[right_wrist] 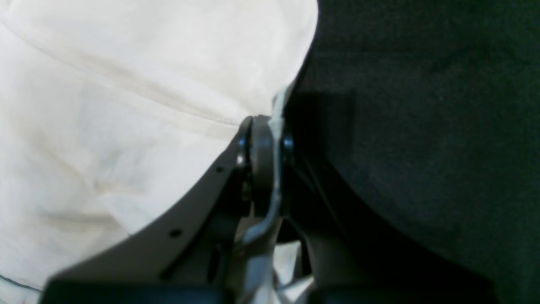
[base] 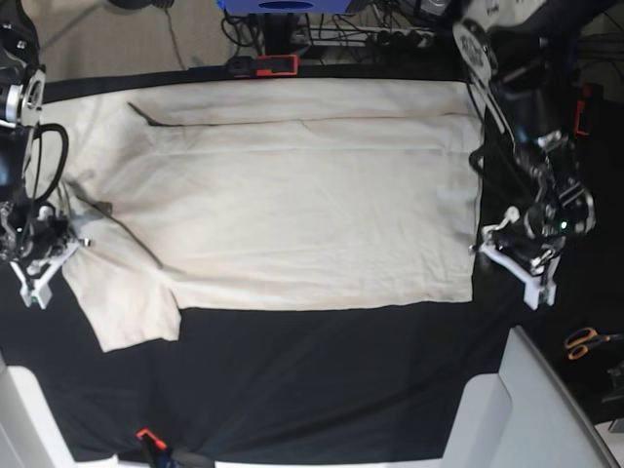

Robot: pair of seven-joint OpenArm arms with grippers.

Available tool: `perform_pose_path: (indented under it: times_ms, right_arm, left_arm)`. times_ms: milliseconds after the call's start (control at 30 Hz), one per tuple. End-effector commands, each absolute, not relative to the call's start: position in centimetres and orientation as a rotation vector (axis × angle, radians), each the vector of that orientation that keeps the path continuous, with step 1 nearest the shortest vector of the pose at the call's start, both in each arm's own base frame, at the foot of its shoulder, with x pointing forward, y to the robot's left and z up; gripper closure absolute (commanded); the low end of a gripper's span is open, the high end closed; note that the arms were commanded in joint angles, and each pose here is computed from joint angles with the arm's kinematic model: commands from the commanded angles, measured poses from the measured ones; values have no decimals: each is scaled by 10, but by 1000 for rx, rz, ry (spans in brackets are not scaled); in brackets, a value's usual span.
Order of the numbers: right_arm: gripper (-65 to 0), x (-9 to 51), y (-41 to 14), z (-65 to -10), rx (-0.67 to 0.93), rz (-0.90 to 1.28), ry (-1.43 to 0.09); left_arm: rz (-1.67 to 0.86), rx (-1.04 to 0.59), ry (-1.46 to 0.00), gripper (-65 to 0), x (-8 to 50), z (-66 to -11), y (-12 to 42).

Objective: Fold the T-shirt properly
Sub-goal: 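Move the left gripper down to the shirt's side edge and grasp it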

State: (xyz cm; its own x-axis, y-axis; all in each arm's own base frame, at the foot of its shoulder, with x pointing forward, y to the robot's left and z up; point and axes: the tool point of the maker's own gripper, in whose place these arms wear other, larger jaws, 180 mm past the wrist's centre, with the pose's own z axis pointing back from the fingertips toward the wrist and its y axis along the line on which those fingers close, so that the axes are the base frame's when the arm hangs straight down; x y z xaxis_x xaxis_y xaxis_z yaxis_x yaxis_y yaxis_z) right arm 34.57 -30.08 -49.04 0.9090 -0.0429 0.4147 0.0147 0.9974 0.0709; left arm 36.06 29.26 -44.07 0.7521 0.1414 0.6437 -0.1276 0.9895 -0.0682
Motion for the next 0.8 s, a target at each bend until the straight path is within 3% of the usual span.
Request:
perform_pose_path:
  times_ms: [0,233,767]
  right_arm:
    - [-2,358,-316,-476,36,-34,-465]
    - [-2,358,-315,-476,37,-33,-465]
    - [-2,358,-313,-477,42,-33,-466]
  left_arm:
    - [149,-17,-758,-290,380,-424,300]
    - [184,-101,-712,-290,401,-435,286]
    - [206,-108,-641,-286,364,-472,286]
